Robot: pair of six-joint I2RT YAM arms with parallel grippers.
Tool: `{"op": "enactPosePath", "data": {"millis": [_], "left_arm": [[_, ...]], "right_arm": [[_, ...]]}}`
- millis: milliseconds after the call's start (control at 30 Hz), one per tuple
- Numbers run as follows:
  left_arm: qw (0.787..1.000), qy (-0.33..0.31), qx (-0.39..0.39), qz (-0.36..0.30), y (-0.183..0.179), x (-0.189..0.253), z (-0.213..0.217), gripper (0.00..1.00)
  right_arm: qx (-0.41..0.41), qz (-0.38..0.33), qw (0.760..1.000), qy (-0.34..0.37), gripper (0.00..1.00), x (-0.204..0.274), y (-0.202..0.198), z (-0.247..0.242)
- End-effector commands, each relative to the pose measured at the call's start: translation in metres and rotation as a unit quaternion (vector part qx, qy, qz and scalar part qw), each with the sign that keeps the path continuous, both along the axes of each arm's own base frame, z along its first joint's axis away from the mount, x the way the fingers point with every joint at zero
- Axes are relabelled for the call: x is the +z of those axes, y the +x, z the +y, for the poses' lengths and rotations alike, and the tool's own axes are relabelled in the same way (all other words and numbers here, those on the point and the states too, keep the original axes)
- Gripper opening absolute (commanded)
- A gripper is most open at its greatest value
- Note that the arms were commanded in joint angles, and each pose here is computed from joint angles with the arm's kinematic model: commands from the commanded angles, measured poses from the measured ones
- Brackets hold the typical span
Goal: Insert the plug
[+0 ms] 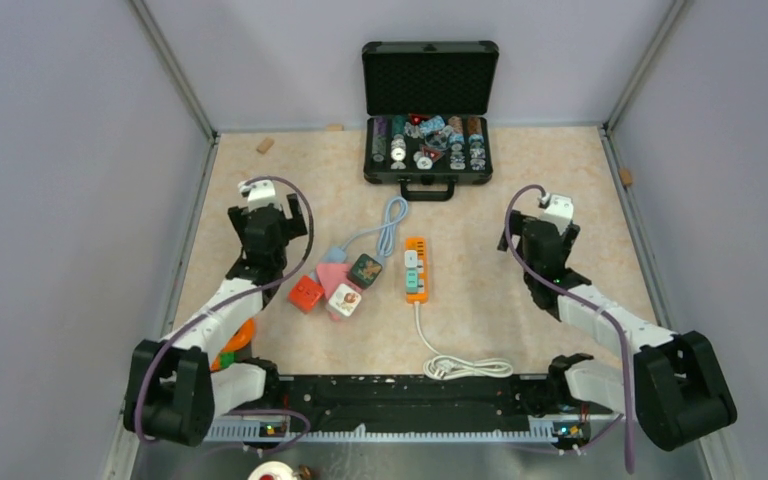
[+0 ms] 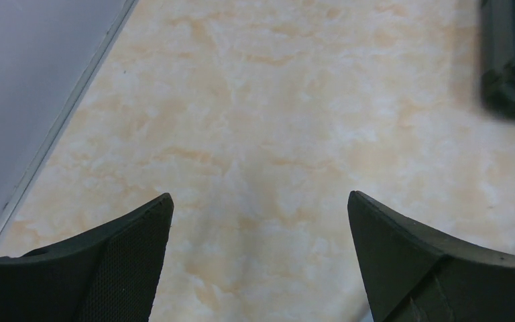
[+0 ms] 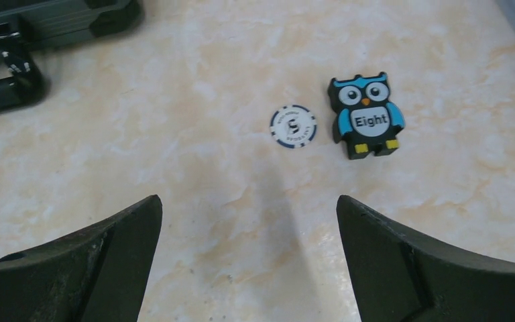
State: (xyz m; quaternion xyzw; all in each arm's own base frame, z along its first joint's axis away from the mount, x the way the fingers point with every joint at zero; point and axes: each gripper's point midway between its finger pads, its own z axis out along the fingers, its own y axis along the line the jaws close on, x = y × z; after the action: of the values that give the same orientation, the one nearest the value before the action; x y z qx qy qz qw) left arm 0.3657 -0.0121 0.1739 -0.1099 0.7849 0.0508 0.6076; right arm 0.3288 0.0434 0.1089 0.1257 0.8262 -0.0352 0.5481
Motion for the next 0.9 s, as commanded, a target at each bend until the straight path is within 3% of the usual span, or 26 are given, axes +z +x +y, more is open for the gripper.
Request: {"op": "enactPosePath", "data": {"millis": [0,200,333,433,533,667,800,867], "left_arm": [[0.997,0.044,0.052,-0.02,0.011,-0.007,0.026,0.99],[0.992,0.078,0.099,-0.011,0.013,-0.038,0.045,0.99],[0.992,0.107,0.069,-0.009,0.025,-0.056,0.043,0.99],[0.991,0.113,0.068,0.0,0.033,-0.061,0.045,0.99],[0.989,0.098,0.107,-0.005,0.031,-0.061,0.059,0.99],[0.994,0.057,0.087,-0.038,0.024,-0.06,0.062,0.99],[0.996,0.058,0.05,-0.051,0.022,-0.058,0.054,0.99],[0.996,0.055,0.047,-0.053,0.022,-0.058,0.053,0.99]], "right_arm": [[-0.041,-0.061,0.996,-0.044,0.98,0.023,0.014,-0.029],[-0.036,-0.101,0.992,-0.06,0.97,0.012,0.012,-0.041],[-0.065,-0.13,0.986,-0.086,0.99,0.009,0.016,-0.054],[-0.07,-0.11,0.987,-0.097,0.99,0.004,0.026,-0.059],[-0.041,-0.131,0.983,-0.119,0.99,0.01,0.029,-0.057],[-0.03,-0.183,0.977,-0.106,0.99,0.011,0.024,-0.067],[-0.022,-0.192,0.978,-0.077,0.99,0.003,0.025,-0.073],[0.005,-0.164,0.984,-0.074,0.99,-0.005,0.028,-0.065]]}}
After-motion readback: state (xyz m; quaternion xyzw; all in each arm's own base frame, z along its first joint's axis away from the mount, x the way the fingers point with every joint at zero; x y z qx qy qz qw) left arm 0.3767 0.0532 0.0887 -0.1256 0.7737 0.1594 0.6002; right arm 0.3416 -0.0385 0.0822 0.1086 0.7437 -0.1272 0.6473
